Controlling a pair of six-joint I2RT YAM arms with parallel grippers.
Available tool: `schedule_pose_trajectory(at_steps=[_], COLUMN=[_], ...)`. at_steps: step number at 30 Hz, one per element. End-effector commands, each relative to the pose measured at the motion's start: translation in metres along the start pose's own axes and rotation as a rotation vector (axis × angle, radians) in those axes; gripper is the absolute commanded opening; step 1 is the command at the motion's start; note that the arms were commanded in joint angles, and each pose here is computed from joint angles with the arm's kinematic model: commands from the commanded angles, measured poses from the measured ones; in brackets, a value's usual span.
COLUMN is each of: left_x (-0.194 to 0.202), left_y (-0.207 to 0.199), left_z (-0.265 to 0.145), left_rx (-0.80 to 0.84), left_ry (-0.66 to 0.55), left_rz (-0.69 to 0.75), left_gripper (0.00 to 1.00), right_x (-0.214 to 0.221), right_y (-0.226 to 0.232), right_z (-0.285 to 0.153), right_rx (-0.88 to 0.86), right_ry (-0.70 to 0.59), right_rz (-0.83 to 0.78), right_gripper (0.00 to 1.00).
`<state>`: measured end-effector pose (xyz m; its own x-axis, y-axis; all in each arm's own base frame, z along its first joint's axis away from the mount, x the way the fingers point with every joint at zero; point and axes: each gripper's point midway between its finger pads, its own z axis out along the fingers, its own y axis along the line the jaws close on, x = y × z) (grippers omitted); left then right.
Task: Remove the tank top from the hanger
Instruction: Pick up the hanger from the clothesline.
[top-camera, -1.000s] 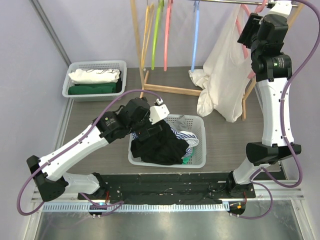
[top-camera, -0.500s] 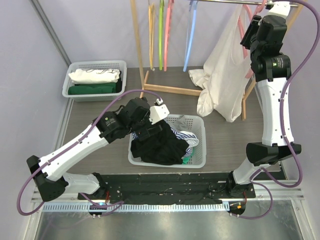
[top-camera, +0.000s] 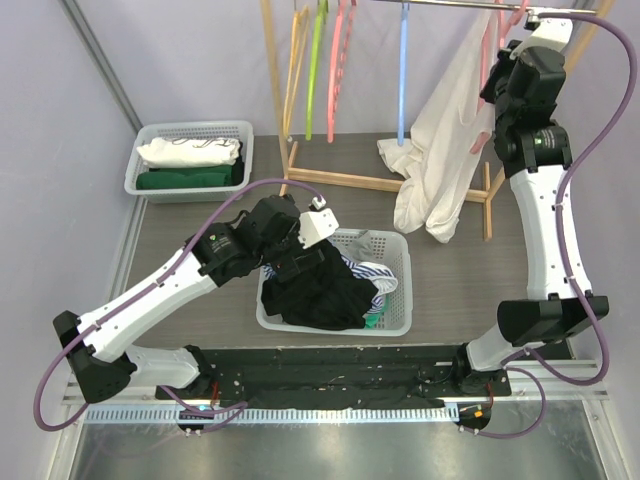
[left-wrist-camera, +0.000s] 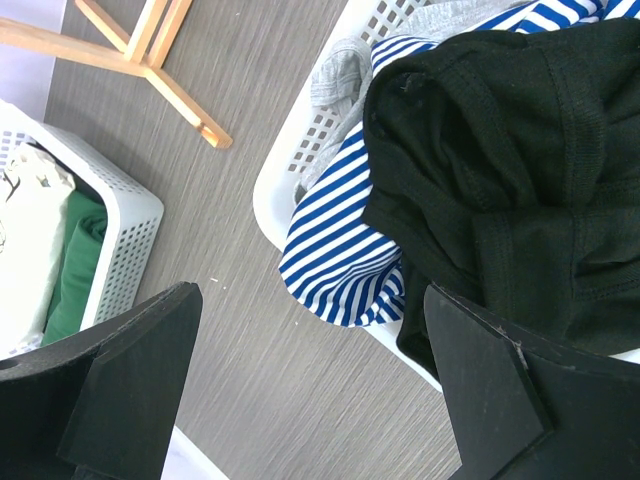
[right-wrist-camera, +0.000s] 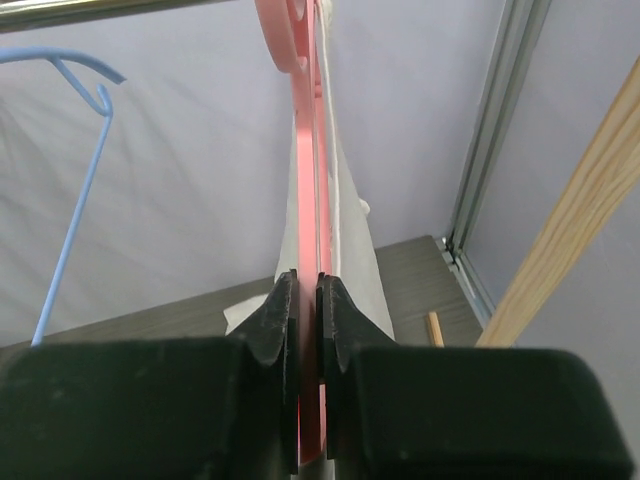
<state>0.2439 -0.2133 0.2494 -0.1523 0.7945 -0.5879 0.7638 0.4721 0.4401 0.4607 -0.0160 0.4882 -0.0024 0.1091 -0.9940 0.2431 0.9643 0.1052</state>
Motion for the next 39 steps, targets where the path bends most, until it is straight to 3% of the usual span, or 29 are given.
schedule_pose_trajectory(at_steps=[1,6,11,21,28,37,39], left_x=[-0.014,-0.013,-0.013,-0.008,-0.007,-0.004,-0.002], left_y=[0.011,0.012,0.015,0.014,0.014,0.016,0.016], left_z=[-0.011,-0.009,-0.010,-0.010,-0.009,-0.012,-0.014], left_rx=[-0.027,-0.035,-0.041,-0.041,-0.041,-0.049,-0.049], left_ry=[-0.055,-0.050,-0.053,-0.051,-0.052,-0.059,-0.058], left_rz=[-0.018,-0.016,-0.023,-0.031,-0.033,-0.044,-0.046], left_gripper=[0.98,0.98,0.98,0.98,0.98,0.98,0.98], right_x=[-0.055,-0.096,-0.122,-0.112,-0.163,-0.168,-0.157], right_y=[0.006,0.006,0.004,-0.003,0.005,0.017,0.021], right_z=[-0.019,-0.041,-0.050,-0.071,-0.100,-0.078,-0.071], right_rx=[-0.069,-0.100,-0.094,-0.096,-0.175,-0.194,-0.201], right_ry=[-0.238,-0.428,-0.497,-0.500,-0.535,-0.492,-0.429], right_rz=[0.027,0.048,0.038,0.052,0.145,0.202,0.204], right_gripper=[0.01,0.01,0.01,0.01,0.01,0.01,0.01])
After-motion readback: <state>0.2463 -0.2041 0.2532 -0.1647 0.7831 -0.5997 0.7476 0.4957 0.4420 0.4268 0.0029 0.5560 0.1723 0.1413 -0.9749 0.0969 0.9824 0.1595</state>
